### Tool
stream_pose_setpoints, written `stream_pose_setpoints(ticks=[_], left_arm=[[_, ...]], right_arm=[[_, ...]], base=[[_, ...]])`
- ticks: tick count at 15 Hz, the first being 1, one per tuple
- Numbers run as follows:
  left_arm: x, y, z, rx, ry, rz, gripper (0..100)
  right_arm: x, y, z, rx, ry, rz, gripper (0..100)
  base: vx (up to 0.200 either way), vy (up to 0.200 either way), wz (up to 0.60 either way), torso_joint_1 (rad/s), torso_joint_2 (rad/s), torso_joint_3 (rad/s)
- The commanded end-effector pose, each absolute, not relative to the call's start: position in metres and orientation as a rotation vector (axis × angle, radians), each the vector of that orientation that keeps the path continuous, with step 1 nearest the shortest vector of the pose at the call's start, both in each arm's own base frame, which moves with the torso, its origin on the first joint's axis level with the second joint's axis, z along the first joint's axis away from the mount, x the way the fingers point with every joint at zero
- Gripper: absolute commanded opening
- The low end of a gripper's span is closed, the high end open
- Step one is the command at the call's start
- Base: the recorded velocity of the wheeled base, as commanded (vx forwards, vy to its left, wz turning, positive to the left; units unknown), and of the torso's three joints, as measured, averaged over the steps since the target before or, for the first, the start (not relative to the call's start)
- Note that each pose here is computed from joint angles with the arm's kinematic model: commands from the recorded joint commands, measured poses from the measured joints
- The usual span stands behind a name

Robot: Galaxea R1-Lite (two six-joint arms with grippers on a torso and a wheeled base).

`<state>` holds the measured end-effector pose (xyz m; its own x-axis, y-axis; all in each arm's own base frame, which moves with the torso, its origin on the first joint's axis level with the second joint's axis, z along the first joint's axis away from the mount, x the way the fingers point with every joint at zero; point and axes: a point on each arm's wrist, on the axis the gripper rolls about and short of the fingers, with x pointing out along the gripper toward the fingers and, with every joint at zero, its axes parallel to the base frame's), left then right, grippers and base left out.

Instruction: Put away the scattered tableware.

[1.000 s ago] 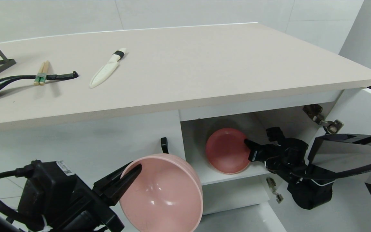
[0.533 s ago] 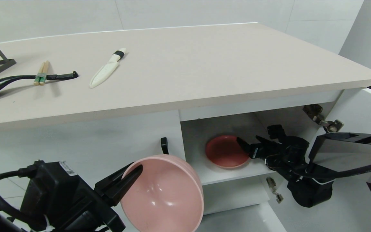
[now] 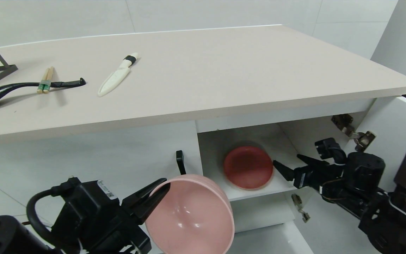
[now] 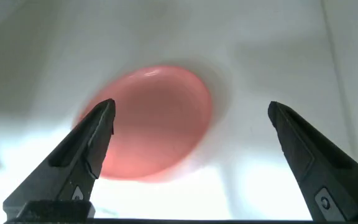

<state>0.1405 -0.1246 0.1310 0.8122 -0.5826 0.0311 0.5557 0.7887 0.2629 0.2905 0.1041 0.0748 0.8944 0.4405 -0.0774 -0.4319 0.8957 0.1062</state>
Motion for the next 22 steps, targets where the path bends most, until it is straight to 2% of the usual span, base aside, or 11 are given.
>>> stream_pose_setpoints(ticks=[1,6,10,12,14,18,22], left_arm=[[0.143,-0.137,0.128,0.265,-0.105,-0.641,0],[0.176,-0.186,0.123,0.268,-0.133,-0.663,0],[0.197,-0.229,0.114,0.258,-0.157,-0.681,0],[0.207,-0.240,0.106,0.292,-0.165,-0.678,0],[0.219,-0.253,0.097,0.311,-0.167,-0.643,0],[0.255,-0.292,0.090,0.258,-0.227,-0.533,0],[0.263,-0.300,0.086,0.247,-0.234,-0.496,0]], right_arm=[[0.233,0.091,0.109,0.085,0.056,0.484,100],[0.187,0.078,0.115,0.015,0.053,0.504,100],[0.182,0.075,0.114,-0.030,0.051,0.501,100],[0.181,0.075,0.116,-0.028,0.040,0.501,100],[0.180,0.074,0.123,-0.024,0.007,0.499,100],[0.176,0.072,0.133,-0.014,-0.049,0.493,100],[0.179,0.072,0.139,-0.010,-0.077,0.488,100]], base=[[0.000,0.000,0.00,0.000,0.00,0.000],[0.000,0.000,0.00,0.000,0.00,0.000],[0.000,0.000,0.00,0.000,0.00,0.000],[0.000,0.000,0.00,0.000,0.00,0.000],[0.000,0.000,0.00,0.000,0.00,0.000],[0.000,0.000,0.00,0.000,0.00,0.000],[0.000,0.000,0.00,0.000,0.00,0.000]])
